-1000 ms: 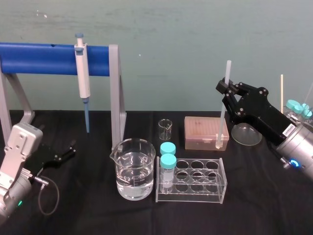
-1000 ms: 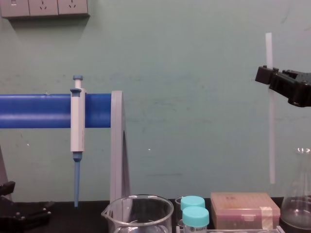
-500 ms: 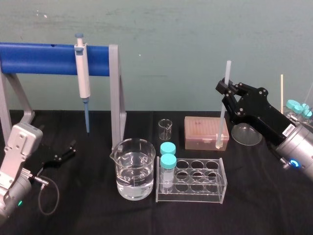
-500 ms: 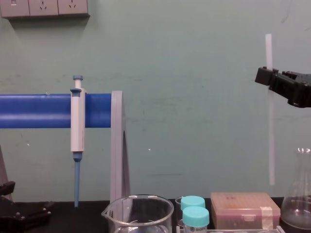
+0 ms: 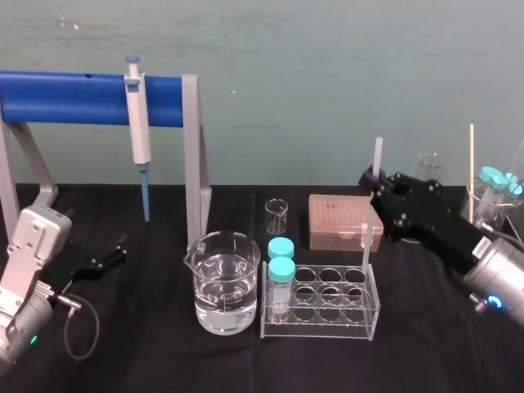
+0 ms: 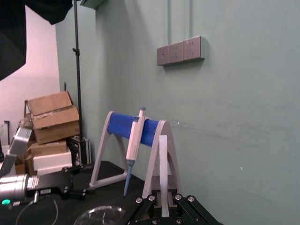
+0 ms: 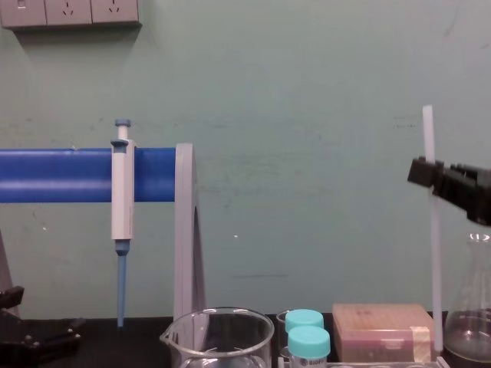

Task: Pick up the stirring rod with one hand, then place it down.

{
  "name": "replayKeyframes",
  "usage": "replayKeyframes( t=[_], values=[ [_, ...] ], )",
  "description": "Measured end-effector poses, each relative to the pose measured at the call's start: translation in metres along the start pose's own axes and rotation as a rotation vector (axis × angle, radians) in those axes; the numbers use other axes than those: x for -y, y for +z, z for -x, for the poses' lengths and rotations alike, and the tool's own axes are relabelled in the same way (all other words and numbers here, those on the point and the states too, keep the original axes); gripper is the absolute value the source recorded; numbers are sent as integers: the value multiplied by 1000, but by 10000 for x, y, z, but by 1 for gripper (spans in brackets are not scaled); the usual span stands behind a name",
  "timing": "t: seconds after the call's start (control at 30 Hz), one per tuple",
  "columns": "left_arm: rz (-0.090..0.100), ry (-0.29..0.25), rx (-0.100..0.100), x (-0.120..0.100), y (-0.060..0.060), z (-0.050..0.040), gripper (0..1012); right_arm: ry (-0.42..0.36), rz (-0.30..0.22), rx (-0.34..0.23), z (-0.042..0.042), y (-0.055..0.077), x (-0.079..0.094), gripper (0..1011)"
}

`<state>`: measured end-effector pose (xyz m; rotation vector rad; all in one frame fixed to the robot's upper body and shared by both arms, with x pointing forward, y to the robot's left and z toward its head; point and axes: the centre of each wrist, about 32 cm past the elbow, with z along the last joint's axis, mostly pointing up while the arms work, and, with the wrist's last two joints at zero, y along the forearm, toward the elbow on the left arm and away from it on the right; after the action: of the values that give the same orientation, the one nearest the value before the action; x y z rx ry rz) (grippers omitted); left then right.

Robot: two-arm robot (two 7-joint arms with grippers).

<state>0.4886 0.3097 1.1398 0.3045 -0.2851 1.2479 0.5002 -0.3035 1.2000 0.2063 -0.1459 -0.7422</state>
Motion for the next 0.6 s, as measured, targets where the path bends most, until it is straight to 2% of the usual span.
replayKeyframes(
  t=[0.17,0.6],
  values=[
    [0,0,0,0,0,0,1000,9,-5,2,24,-136,54,72],
    [0,0,0,0,0,0,1000,9,-20,-7,34,-326,80,72]
  ],
)
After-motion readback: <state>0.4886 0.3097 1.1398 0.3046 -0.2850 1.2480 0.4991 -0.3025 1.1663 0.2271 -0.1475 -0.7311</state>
